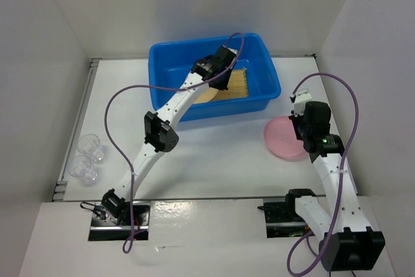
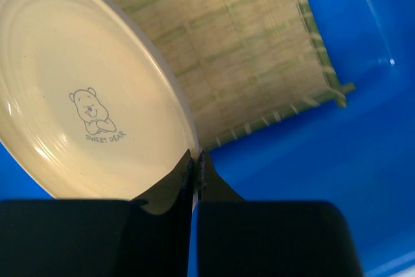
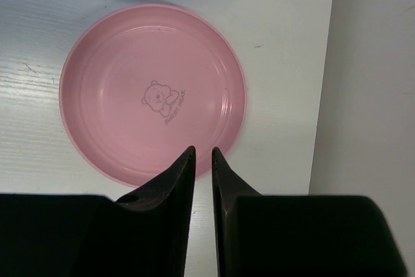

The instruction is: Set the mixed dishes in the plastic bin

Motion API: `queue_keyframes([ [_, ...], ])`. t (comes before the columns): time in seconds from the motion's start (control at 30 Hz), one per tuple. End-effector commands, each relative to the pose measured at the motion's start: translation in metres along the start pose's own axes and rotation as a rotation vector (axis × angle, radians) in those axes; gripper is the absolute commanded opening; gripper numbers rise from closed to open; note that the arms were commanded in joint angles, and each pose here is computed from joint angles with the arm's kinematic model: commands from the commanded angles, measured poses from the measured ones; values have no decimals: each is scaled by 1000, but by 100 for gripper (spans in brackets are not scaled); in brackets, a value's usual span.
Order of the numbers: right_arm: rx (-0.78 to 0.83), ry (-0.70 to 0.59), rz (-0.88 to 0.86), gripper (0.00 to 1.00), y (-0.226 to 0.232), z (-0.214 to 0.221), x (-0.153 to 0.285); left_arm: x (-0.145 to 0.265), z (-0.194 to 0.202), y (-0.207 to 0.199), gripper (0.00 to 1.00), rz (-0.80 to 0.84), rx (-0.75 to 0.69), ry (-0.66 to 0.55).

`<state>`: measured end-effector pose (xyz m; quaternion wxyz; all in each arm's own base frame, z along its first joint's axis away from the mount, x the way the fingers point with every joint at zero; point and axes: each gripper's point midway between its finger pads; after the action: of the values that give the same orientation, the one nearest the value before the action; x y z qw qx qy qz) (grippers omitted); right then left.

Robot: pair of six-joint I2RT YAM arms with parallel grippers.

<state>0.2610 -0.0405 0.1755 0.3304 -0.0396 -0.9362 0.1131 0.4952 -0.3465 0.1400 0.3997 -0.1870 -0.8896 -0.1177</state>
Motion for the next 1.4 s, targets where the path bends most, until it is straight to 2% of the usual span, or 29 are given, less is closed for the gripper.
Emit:
queue_keyframes([
  [0.0,-4,-20,18,21,-4,-7,-7,0,-43,15,0,-42,-19,-166],
  [0.13,-2,-8,15,21,-3,-5,-9,-10,-53,11,0,-28,-43,-217],
  [0.23,-4,-23,18,21,-4,-7,-6,-7,-65,4,8,9,-49,-264],
  [0.33,-8,-53,15,21,-4,-9,0,-15,-62,7,10,17,-47,-254],
  [0.37,-3,-99,15,21,-5,-17,7,-16,-64,10,14,25,-32,-262],
  [0.5,-9,-214,40,21,-10,-25,29,-30,-56,15,14,90,30,-231],
  [0.6,-10,-231,34,21,-9,-26,30,-43,-51,13,18,146,76,-221],
  [0.7,-10,-149,35,21,-7,-15,13,-46,-51,9,27,163,116,-219],
  [0.77,-7,-120,41,21,-8,-11,8,-43,-54,6,39,202,173,-219],
  [0.8,-6,-110,49,21,-9,-9,6,-43,-51,2,41,224,187,-208],
  [0.87,-6,-110,49,25,-9,-9,6,-30,-58,-8,48,289,217,-219],
  [0.9,-5,-101,47,25,-8,-8,4,-28,-58,-14,57,320,251,-211],
  [0.93,-3,-89,44,26,-7,-6,2,-28,-55,-19,61,342,268,-195],
  [1.03,3,-55,37,29,-5,1,-5,1,-66,-16,74,339,304,-201],
  [1.1,5,-43,35,29,-4,3,-8,25,-75,11,83,204,323,-226],
  [1.13,6,-31,32,29,-4,5,-10,33,-78,28,95,144,338,-237],
  [1.17,6,-31,32,29,-4,5,-10,50,-85,58,100,77,366,-262],
  [1.27,6,-31,32,29,-4,5,-10,66,-62,124,100,-51,518,-184],
  [1.3,6,-31,32,29,-4,5,-10,66,-41,159,100,-85,574,-112],
  [1.37,8,-22,31,29,-3,6,-12,73,-24,186,100,-110,616,-61],
])
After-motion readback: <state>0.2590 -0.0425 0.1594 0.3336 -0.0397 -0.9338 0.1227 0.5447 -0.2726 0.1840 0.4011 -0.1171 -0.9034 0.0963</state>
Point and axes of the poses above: each gripper's point midway between its finger pads, its own x axis back along the fingers, its own y axis along the line the jaws close on, z = x × y, and after that the axes turned 8 degrees about -x, right-handed
